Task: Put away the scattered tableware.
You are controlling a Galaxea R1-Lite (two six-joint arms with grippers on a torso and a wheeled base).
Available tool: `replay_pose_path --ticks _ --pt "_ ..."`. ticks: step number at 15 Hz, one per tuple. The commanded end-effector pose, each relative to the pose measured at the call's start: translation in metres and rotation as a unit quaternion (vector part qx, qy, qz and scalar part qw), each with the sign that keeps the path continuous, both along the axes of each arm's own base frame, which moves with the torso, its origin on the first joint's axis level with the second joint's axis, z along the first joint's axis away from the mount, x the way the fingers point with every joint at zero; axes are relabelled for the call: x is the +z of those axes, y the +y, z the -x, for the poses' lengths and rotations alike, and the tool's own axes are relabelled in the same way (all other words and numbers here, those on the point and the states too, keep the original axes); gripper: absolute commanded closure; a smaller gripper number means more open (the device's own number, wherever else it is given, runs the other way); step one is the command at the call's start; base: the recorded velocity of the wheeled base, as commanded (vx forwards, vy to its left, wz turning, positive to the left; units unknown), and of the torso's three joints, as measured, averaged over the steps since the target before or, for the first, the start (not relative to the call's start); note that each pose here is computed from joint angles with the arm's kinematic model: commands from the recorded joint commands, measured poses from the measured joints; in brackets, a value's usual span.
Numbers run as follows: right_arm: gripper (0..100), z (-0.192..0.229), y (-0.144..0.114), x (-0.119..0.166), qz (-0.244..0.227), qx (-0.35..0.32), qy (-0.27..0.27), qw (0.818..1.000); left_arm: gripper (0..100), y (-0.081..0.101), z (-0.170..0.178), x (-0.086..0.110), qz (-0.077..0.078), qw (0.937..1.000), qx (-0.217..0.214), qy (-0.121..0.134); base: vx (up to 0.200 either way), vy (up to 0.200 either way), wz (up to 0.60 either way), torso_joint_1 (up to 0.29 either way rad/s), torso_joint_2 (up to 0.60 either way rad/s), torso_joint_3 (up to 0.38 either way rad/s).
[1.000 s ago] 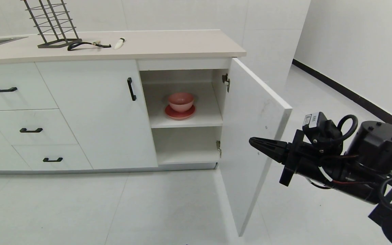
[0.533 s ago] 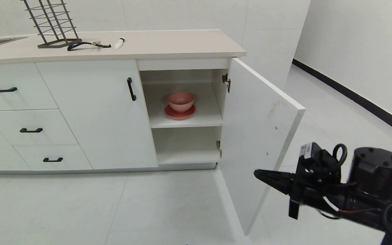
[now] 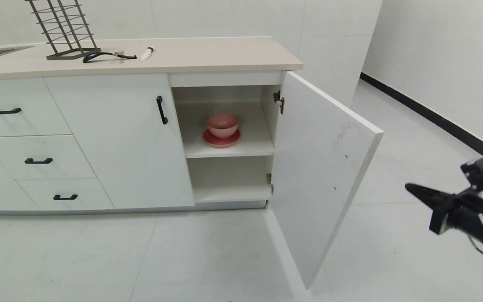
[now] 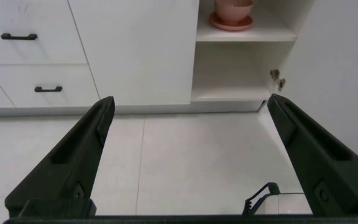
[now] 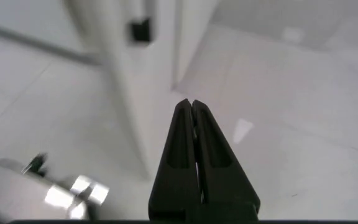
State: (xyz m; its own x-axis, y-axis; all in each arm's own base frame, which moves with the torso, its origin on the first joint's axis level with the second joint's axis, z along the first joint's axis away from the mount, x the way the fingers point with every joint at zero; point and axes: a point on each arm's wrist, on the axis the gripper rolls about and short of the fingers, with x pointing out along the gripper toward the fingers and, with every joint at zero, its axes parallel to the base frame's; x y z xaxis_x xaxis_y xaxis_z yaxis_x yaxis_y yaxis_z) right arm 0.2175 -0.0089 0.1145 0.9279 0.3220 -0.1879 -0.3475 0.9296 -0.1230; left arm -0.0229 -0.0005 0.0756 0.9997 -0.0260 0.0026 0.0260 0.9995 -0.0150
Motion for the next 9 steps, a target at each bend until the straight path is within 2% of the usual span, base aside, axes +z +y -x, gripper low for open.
replay_pose_path --ticks 1,3,7,9 --pt "100 -0.048 -0.009 0.035 0.005 0.001 -0.101 0.995 0 0.0 0.0 0.0 0.0 1.0 0.0 0.001 0.0 0.0 0.0 0.0 0.0 0.0" --pt "100 -0.068 0.018 0.031 -0.001 0.075 -0.115 0.99 0 0.0 0.0 0.0 0.0 1.0 0.0 0.001 0.0 0.0 0.0 0.0 0.0 0.0" --pt "100 -0.08 0.055 0.044 -0.007 0.14 -0.147 0.979 0 0.0 0.0 0.0 0.0 1.0 0.0 0.001 0.0 0.0 0.0 0.0 0.0 0.0" --pt "100 -0.075 0.072 0.042 -0.011 0.167 -0.143 0.975 0 0.0 0.0 0.0 0.0 1.0 0.0 0.001 0.0 0.0 0.0 0.0 0.0 0.0"
